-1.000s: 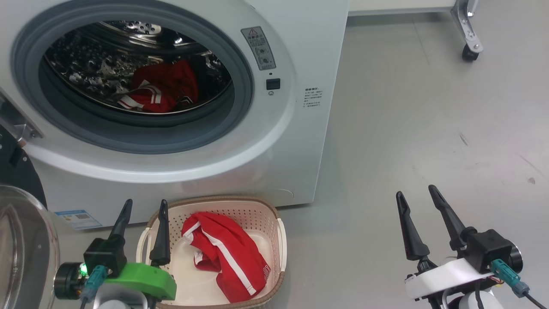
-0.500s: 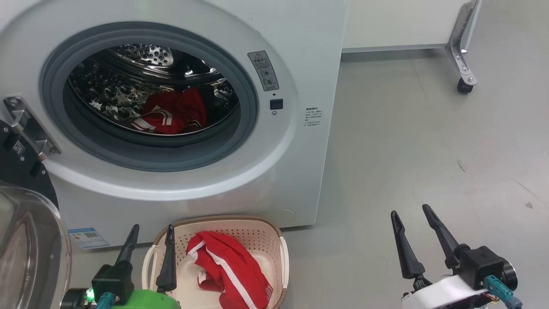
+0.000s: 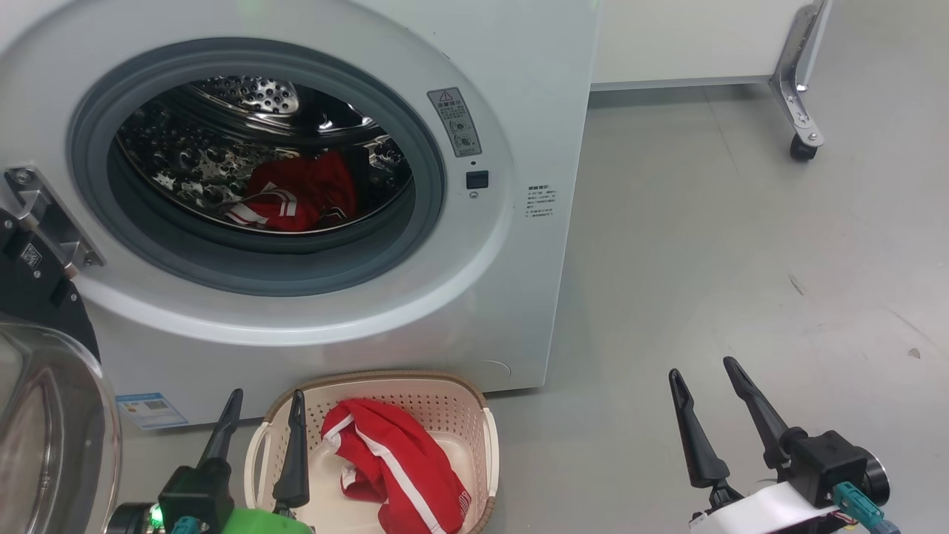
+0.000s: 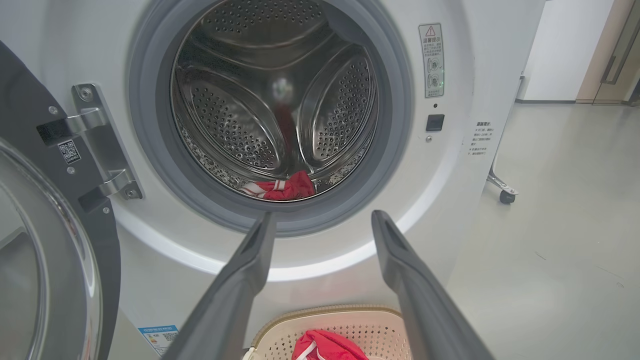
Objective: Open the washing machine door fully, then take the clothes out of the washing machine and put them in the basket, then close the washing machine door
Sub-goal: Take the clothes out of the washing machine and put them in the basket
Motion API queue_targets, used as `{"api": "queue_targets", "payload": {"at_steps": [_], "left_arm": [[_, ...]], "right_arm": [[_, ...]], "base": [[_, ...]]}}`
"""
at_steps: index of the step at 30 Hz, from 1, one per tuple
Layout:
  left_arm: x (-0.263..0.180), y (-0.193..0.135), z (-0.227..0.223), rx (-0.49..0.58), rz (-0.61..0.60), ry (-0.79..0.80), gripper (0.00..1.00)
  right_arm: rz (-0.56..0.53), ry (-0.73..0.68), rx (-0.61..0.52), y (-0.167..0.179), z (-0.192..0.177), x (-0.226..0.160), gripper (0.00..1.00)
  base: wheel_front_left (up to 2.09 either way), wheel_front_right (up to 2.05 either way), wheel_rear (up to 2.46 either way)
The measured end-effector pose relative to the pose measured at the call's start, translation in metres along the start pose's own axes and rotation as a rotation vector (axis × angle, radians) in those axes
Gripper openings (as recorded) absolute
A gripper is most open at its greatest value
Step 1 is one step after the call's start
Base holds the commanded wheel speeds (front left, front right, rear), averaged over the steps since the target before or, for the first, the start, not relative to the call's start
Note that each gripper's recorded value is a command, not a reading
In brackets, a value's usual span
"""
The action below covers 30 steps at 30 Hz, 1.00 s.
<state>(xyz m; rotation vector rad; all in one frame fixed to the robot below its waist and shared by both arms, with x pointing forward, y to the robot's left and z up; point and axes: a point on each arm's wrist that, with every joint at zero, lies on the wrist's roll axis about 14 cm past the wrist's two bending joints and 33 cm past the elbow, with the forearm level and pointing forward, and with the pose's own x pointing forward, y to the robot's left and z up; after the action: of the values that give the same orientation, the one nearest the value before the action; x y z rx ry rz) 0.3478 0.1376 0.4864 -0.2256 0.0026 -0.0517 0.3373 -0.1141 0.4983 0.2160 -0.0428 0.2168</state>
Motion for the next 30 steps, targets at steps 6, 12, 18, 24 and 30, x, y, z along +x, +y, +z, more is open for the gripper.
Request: {"api": "queue_targets", "payload": {"at_steps": [6, 12, 18, 24, 30], "left_arm": [[0.002, -0.001, 0.0, -0.002, 0.001, 0.0, 1.0], [0.005, -0.002, -0.003, -0.005, 0.001, 0.015, 1.0], [0.011, -0.001, -0.012, -0.012, 0.005, 0.055, 1.0], [0.035, -0.014, -0.022, -0.025, -0.043, 0.115, 1.0], [0.069, -0.027, -0.037, -0.024, -0.1, 0.2, 1.0]], "right_arm": [[-0.008, 0.003, 0.001, -0.002, -0.001, 0.003, 1.0], [-0.005, 0.016, 0.006, -0.002, -0.005, 0.006, 1.0], [-0.006, 0.031, 0.011, -0.003, -0.01, 0.01, 1.0], [0.002, 0.039, 0.01, -0.002, -0.013, 0.018, 1.0], [-0.013, 0.054, 0.015, -0.009, -0.019, 0.027, 1.0]], "base": [[0.0, 0.0, 0.0], [0.0, 0.0, 0.0], [0.0, 0.0, 0.0], [0.0, 0.0, 0.0], [0.0, 0.0, 0.0]]}}
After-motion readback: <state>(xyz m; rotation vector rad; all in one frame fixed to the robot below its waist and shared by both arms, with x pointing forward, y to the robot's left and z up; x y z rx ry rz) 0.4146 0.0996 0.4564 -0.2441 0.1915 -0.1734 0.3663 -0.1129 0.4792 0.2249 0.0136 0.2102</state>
